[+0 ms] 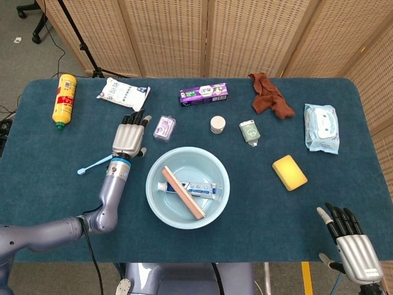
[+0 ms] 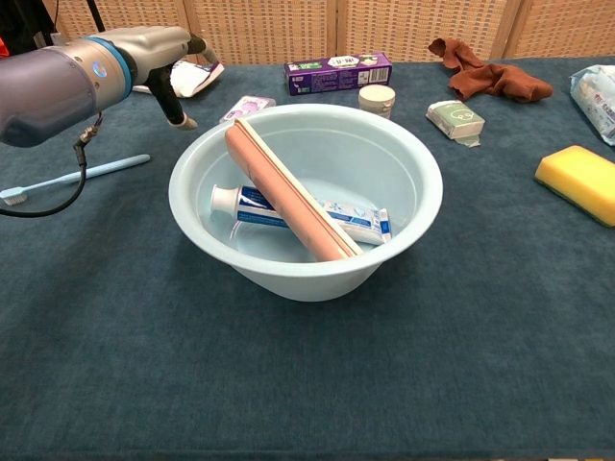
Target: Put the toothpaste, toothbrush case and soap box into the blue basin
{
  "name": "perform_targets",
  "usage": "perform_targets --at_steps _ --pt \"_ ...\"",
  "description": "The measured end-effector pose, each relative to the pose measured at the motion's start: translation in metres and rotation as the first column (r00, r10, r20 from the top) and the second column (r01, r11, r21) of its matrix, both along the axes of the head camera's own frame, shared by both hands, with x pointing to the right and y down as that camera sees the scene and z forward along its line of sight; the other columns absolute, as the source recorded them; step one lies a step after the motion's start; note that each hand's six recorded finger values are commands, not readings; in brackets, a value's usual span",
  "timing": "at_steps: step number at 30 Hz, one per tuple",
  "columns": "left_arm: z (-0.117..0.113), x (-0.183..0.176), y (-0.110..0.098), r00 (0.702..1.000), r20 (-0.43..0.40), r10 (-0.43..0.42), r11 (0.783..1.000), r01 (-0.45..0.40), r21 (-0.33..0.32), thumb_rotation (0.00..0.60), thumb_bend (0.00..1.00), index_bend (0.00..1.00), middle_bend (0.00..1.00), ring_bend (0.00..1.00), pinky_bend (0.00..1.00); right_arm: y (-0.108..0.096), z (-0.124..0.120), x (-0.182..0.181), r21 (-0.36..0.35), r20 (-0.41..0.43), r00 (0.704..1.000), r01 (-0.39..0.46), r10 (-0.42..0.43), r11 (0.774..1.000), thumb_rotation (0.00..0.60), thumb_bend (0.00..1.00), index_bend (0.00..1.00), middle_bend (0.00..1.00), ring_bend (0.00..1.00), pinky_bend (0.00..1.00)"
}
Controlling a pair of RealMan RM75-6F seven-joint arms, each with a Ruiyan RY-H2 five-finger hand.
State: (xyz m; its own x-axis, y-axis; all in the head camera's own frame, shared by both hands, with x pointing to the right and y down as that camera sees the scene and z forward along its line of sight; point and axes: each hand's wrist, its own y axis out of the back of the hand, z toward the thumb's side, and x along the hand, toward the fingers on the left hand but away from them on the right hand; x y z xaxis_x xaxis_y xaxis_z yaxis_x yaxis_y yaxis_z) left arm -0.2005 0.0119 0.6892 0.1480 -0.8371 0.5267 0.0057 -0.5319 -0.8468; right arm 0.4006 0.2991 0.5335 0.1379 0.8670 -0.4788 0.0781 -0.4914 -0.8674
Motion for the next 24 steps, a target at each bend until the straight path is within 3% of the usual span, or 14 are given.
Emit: perform_targets --at_steps 24 --pt "0.030 0.044 -0.034 0.998 0.051 0.041 0.999 -0.039 -0.035 0.600 0.25 0.00 0.00 0.00 0.11 -0.009 0.004 0.017 -0.002 -0.021 0.998 -0.058 0.058 0.998 0.600 0.13 0.00 0.00 0.00 0.00"
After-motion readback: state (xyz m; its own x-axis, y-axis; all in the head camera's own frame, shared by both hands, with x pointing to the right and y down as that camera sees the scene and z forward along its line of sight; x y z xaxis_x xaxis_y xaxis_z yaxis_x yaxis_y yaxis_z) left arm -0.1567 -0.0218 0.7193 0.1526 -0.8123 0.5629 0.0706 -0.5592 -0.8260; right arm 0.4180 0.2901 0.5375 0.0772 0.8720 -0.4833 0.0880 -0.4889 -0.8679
